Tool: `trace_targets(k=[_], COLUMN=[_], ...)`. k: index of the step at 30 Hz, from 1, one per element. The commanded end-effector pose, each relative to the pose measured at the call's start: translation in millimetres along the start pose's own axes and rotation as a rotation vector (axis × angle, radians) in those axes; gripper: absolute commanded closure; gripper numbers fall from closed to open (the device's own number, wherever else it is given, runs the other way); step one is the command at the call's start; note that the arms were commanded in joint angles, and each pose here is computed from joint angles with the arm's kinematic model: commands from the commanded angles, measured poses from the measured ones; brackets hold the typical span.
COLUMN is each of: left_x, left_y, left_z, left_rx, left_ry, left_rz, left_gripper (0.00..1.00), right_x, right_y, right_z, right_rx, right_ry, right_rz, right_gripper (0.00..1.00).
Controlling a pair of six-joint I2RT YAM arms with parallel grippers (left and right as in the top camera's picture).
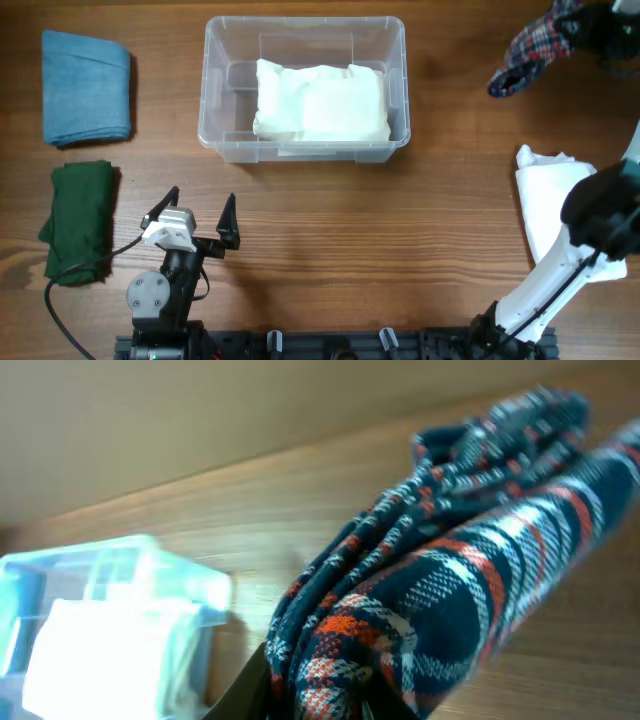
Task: Pack container
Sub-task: 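Lift the plaid shirt and carry it left over the bin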
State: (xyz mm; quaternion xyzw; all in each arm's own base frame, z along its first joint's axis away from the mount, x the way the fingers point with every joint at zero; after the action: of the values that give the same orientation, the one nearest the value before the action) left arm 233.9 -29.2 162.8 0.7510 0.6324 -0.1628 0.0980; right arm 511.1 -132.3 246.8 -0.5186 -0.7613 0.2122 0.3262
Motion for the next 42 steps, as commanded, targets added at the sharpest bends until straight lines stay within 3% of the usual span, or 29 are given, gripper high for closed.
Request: trace_targets(k=[1,11,19,34,42], left_x=[0.9,0.9,0.9,0.9,0.9], left_y=[0.1,0.1,0.1,0.1,0.1], left_z=[2.0,2.0,2.0,2.0,2.0], left_rx=[0.001,0.001,0.001,0.001,0.001], left_ry=[-0.006,-0.006,-0.006,-0.006,-0.006], left_rz=[-0.004,-0.004,-0.004,-0.004,-0.004], left_gripper=[0.00,0.00,0.00,0.00,0.00], right_x=[40.0,139.0,209.6,361.5,408.5], right_y=[-21.8,-37.4,-55.0,-29.9,-23.0], right_z=[-21.3,-26.4,-33.1,0.3,17.2], right_rx=[-0.018,0.041,-0.013,-0.020,-0.044], right_ry=[-0.144,-0.524,-0.790,-1.055,-1.072], right_rz=[0.045,0.030,-0.035,-0.318,-0.511], right_gripper=[0.96,0.96,0.96,0.96,0.96])
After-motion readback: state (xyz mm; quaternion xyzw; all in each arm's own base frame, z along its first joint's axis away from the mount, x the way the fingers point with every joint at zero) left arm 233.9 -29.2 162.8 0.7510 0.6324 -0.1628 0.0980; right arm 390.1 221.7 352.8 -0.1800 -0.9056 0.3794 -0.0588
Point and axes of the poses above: each gripper's point midway between its finger pads, its own y axis out along the fingers, its own x axis along the line the jaws close on, z = x × y, the point moved 1 cm from there along -y, back along the fingers, and after that the axes turned 14 degrees about -y, right-handed, at the moved point
